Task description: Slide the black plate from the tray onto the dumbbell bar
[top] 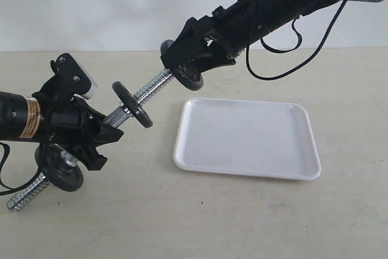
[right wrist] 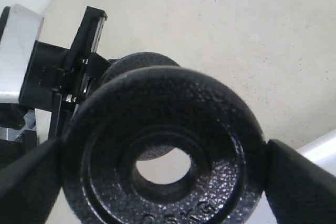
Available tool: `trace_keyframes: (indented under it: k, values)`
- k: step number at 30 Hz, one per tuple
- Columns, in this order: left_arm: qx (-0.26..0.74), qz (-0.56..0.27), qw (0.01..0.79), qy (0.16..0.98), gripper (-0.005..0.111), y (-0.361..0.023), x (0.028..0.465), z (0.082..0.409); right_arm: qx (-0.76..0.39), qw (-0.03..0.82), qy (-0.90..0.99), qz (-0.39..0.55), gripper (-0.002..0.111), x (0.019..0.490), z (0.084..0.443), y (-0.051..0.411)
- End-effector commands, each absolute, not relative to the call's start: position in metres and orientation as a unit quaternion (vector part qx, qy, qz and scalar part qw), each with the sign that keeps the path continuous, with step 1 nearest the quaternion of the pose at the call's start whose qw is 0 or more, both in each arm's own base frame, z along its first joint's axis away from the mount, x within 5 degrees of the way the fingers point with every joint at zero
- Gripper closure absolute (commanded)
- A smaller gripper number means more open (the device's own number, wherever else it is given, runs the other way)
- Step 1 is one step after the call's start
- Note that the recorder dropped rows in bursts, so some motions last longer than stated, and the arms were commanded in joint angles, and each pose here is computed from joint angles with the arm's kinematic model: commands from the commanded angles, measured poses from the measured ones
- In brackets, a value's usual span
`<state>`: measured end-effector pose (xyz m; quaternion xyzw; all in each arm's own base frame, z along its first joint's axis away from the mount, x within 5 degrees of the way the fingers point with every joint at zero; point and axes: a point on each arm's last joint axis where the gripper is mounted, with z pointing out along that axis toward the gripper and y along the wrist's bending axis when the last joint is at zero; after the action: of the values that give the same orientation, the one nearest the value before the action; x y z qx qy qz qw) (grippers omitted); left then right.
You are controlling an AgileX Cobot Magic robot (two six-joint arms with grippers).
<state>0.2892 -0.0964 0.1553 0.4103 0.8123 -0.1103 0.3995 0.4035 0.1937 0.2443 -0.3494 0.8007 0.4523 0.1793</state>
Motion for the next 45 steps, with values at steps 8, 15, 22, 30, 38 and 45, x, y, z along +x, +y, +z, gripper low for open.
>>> trace_keyframes:
  k: [8,15,22,30,38,45]
  values:
    - [0.410,-0.248,0.494,0.725,0.102,-0.120,0.285,0.201,-0.350,0.202,0.781,0.477,0.108,0.402,0.261,0.196]
    - [0.409,-0.256,0.494,0.723,0.102,-0.121,0.284,0.201,-0.352,0.209,0.777,0.477,0.108,0.403,0.265,0.196]
    - [0.405,-0.263,0.493,0.724,0.102,-0.122,0.284,0.202,-0.358,0.211,0.776,0.474,0.108,0.403,0.264,0.196]
    - [0.405,-0.268,0.494,0.721,0.102,-0.122,0.283,0.202,-0.360,0.218,0.776,0.470,0.108,0.404,0.264,0.196]
    - [0.426,-0.253,0.488,0.718,0.102,-0.122,0.283,0.200,-0.361,0.214,0.775,0.472,0.108,0.404,0.264,0.196]
    - [0.429,-0.246,0.485,0.722,0.102,-0.121,0.283,0.199,-0.348,0.219,0.781,0.471,0.108,0.409,0.264,0.184]
